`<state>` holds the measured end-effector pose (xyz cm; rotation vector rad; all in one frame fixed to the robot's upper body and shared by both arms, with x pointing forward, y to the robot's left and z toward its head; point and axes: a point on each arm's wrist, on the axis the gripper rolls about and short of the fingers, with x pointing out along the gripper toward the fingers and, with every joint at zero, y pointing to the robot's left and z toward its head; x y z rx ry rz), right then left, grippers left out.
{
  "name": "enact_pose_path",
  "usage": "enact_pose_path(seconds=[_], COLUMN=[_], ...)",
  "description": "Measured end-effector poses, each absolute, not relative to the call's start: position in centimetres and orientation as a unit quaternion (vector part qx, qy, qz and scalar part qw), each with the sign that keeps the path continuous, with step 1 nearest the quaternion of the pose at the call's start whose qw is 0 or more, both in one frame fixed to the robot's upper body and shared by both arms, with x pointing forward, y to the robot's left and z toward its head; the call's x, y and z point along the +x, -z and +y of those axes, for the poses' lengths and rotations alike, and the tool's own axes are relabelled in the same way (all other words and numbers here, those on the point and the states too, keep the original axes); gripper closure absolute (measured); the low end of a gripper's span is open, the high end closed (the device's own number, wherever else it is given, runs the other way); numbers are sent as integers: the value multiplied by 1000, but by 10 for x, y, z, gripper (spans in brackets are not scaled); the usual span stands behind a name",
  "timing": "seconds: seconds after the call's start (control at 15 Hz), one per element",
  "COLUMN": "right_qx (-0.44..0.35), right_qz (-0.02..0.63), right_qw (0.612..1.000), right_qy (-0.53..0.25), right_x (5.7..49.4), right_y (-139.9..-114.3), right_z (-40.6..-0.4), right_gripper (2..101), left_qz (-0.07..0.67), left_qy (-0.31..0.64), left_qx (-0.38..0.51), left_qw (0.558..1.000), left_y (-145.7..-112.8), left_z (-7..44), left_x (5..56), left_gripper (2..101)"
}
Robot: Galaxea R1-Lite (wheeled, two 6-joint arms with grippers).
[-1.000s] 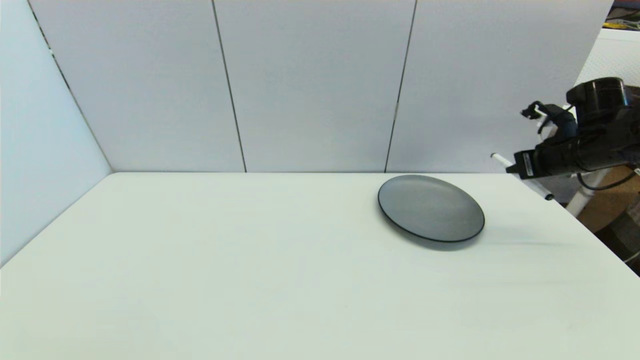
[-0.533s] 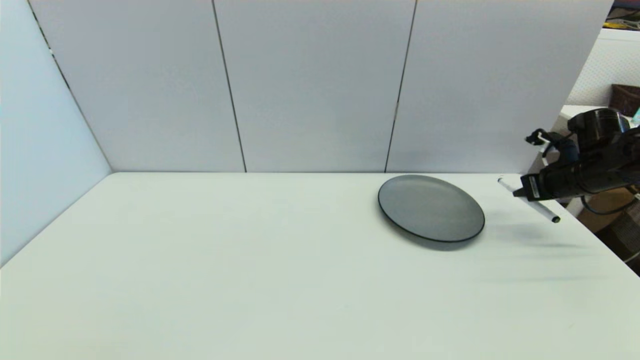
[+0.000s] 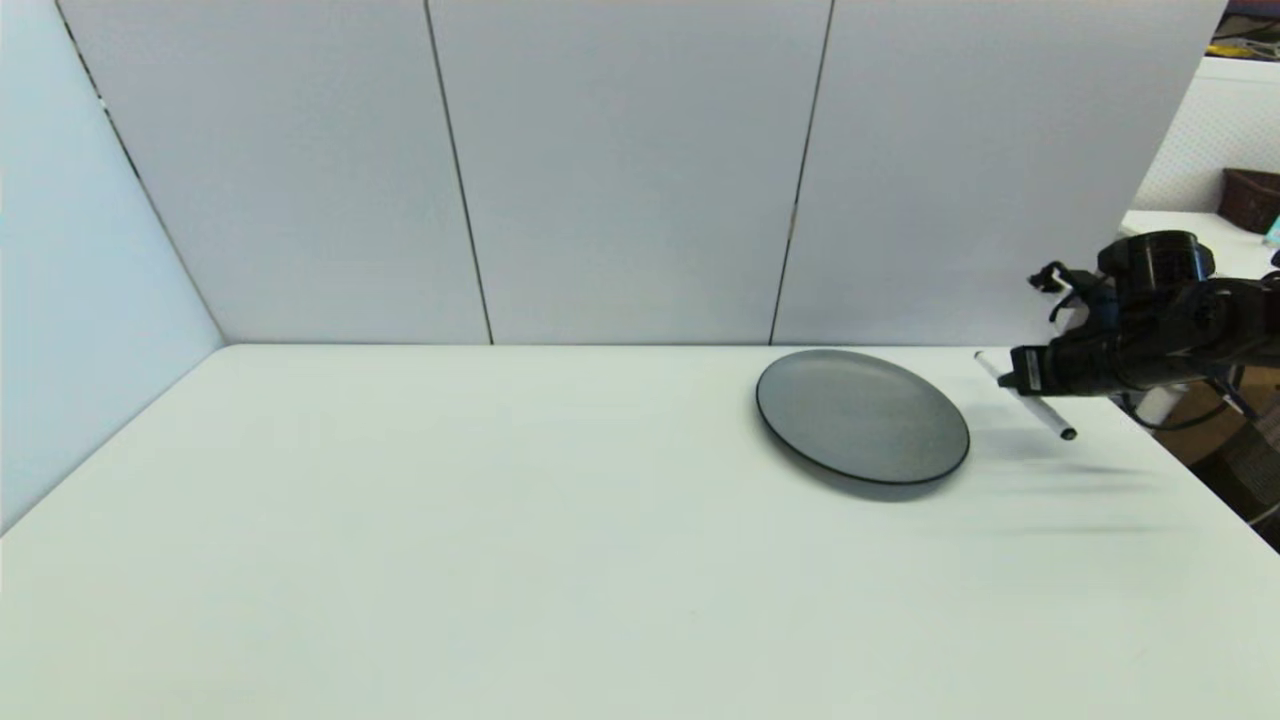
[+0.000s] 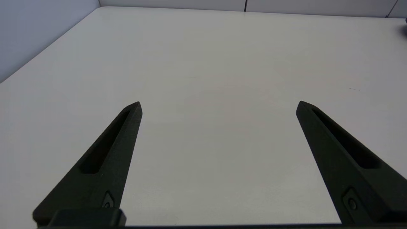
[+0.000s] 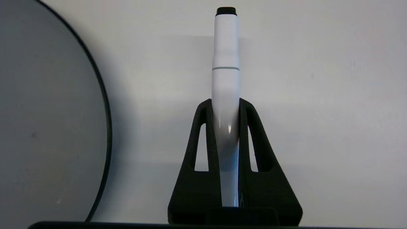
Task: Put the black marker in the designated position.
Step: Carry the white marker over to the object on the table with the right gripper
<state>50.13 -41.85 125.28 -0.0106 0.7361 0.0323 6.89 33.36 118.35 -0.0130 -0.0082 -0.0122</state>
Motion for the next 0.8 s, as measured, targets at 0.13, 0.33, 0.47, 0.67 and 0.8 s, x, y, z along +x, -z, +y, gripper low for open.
enact_pose_path(seconds=[0.13, 0.33, 0.47, 0.67, 0.8], right_qx=[-7, -8, -8, -8, -7], right_qz=[345, 349, 352, 357, 359], right_qw=[938, 937, 936, 934, 933], right_qy=[-18, -22, -24, -26, -26], right_x=[508, 512, 514, 515, 517], right_y=[-1250, -1241, -1238, -1233, -1230], right_z=[-415, -412, -410, -409, -409], right_gripper=[912, 912, 912, 775, 607], left_qz=[-4, -4, -4, -4, -4], left_qy=[6, 6, 6, 6, 6], left_qx=[-7, -7, -7, -7, -7], left_qw=[1000, 1000, 1000, 1000, 1000], left_y=[-1184, -1183, -1183, -1183, -1184], left_z=[334, 334, 334, 334, 334], left_x=[69, 69, 69, 69, 69], left_gripper=[53, 53, 53, 53, 53])
